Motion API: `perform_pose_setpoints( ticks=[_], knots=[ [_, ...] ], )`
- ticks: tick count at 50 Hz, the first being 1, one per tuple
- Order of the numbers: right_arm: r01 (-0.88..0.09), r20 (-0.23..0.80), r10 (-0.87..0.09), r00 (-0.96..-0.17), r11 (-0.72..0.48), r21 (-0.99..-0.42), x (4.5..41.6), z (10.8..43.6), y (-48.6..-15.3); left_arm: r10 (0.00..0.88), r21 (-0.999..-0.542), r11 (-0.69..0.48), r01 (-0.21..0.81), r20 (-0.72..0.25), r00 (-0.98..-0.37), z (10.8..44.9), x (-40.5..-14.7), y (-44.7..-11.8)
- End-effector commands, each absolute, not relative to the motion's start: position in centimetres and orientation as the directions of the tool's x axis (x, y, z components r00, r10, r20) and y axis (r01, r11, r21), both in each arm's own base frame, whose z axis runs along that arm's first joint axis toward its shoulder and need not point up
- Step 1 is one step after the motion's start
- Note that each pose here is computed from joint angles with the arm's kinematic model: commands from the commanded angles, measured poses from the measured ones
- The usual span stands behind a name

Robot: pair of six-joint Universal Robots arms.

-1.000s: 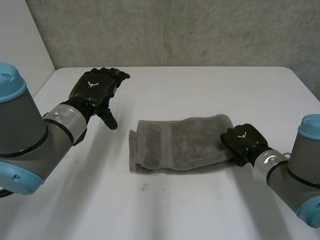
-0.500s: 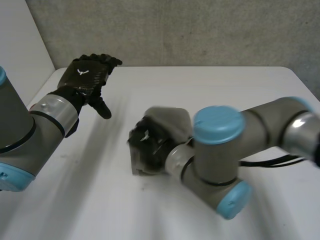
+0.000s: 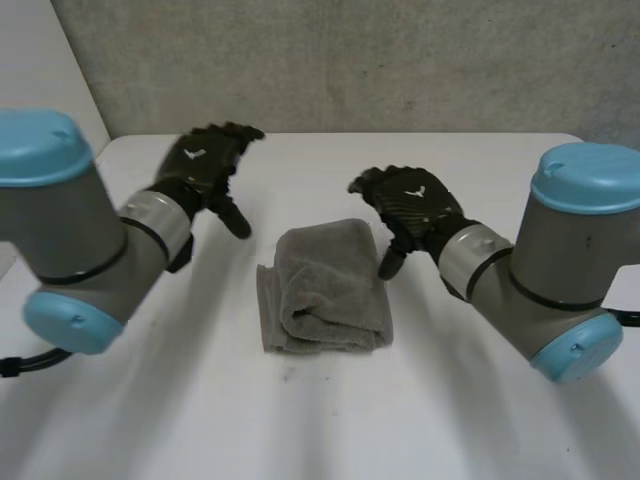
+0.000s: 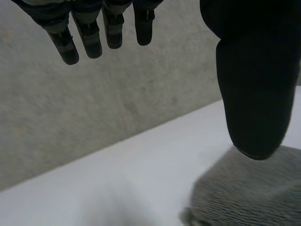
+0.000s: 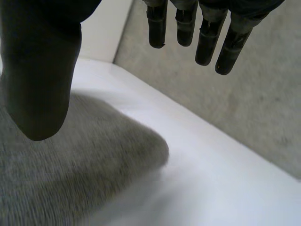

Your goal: Fold the towel.

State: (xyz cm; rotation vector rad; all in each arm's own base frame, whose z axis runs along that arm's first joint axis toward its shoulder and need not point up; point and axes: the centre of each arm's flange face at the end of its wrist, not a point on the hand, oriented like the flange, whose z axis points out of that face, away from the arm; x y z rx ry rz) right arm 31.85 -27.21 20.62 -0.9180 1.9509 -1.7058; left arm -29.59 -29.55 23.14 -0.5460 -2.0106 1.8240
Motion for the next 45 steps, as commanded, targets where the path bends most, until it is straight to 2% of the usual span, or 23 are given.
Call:
perform_pose_setpoints(
  ticks=[1,3,8,14,20,23,24,25,27,28,30,31,32,33,35,36,38,41,43,45],
  knots=[
    [-0.254,0.087,-0.696,-0.712,0.141,-0.957,31.9,18.0,-28.0,0.564,-0.981,0.179,0.076,0.039,-0.825,18.7,-32.6,-28.5],
    [-0.256,0.067,-0.698,-0.713,0.170,-0.951,32.3,16.9,-28.2,0.550,-0.970,0.217,0.107,0.031,-0.835,16.5,-33.1,-28.3],
    [-0.277,0.055,-0.714,-0.698,0.199,-0.940,33.4,14.7,-28.2,0.525,-0.955,0.262,0.142,0.017,-0.851,14.0,-33.1,-28.2],
    [-0.308,0.082,-0.687,-0.722,0.212,-0.928,33.7,13.0,-28.7,0.513,-0.941,0.295,0.165,0.010,-0.859,12.3,-32.9,-28.0],
    [-0.307,0.094,-0.683,-0.725,0.197,-0.931,33.8,13.4,-28.9,0.510,-0.938,0.303,0.169,0.010,-0.860,12.2,-32.6,-27.9],
    [-0.288,0.104,-0.678,-0.728,0.164,-0.944,33.8,15.1,-29.0,0.506,-0.943,0.293,0.160,0.011,-0.862,13.2,-32.5,-28.1],
    [-0.271,0.110,-0.674,-0.731,0.138,-0.953,33.8,16.5,-29.0,0.506,-0.948,0.281,0.151,0.013,-0.863,14.3,-32.5,-28.1],
    [-0.271,0.110,-0.673,-0.731,0.138,-0.953,33.8,16.5,-29.0,0.506,-0.948,0.280,0.151,0.013,-0.863,14.3,-32.5,-28.1],
    [-0.240,0.126,-0.662,-0.739,0.084,-0.967,33.5,19.8,-28.6,0.508,-0.961,0.244,0.128,0.014,-0.862,16.9,-32.3,-27.8],
    [-0.239,0.126,-0.662,-0.739,0.083,-0.967,33.5,19.8,-28.6,0.508,-0.961,0.244,0.128,0.014,-0.862,16.9,-32.3,-27.8],
    [-0.206,0.144,-0.621,-0.770,0.029,-0.978,32.6,23.7,-28.3,0.508,-0.977,0.190,0.095,0.015,-0.861,20.2,-32.1,-27.4],
    [-0.206,0.144,-0.621,-0.770,0.029,-0.978,32.6,23.7,-28.3,0.508,-0.977,0.190,0.095,0.015,-0.861,20.3,-32.1,-27.4],
    [-0.189,0.152,-0.587,-0.795,0.001,-0.982,31.9,25.8,-28.1,0.506,-0.984,0.159,0.076,0.015,-0.862,22.2,-31.8,-27.0],
    [-0.188,0.152,-0.587,-0.795,0.001,-0.982,31.9,25.8,-28.1,0.506,-0.984,0.159,0.076,0.015,-0.862,22.2,-31.8,-27.0],
    [-0.153,0.167,-0.498,-0.851,-0.069,-0.986,30.3,30.0,-27.6,0.499,-0.995,0.094,0.034,0.018,-0.866,26.4,-31.0,-26.2],
    [-0.153,0.167,-0.498,-0.851,-0.070,-0.986,30.3,30.0,-27.5,0.499,-0.995,0.094,0.034,0.018,-0.866,26.5,-31.0,-26.2],
    [-0.137,0.167,-0.384,-0.908,-0.106,-0.985,27.6,32.7,-28.0,0.463,-1.000,0.025,-0.010,0.021,-0.886,30.7,-29.3,-25.7],
    [-0.135,0.166,-0.334,-0.928,-0.112,-0.984,26.4,33.5,-28.4,0.429,-1.000,-0.010,-0.028,0.021,-0.903,32.6,-28.1,-25.7],
    [-0.134,0.160,-0.284,-0.945,-0.108,-0.985,24.6,34.5,-28.5,0.363,-0.998,-0.047,-0.043,0.023,-0.932,35.1,-26.0,-25.4],
    [-0.134,0.157,-0.275,-0.949,-0.102,-0.986,24.0,34.9,-28.2,0.341,-0.998,-0.053,-0.045,0.024,-0.940,36.0,-25.3,-25.0]
  ],
)
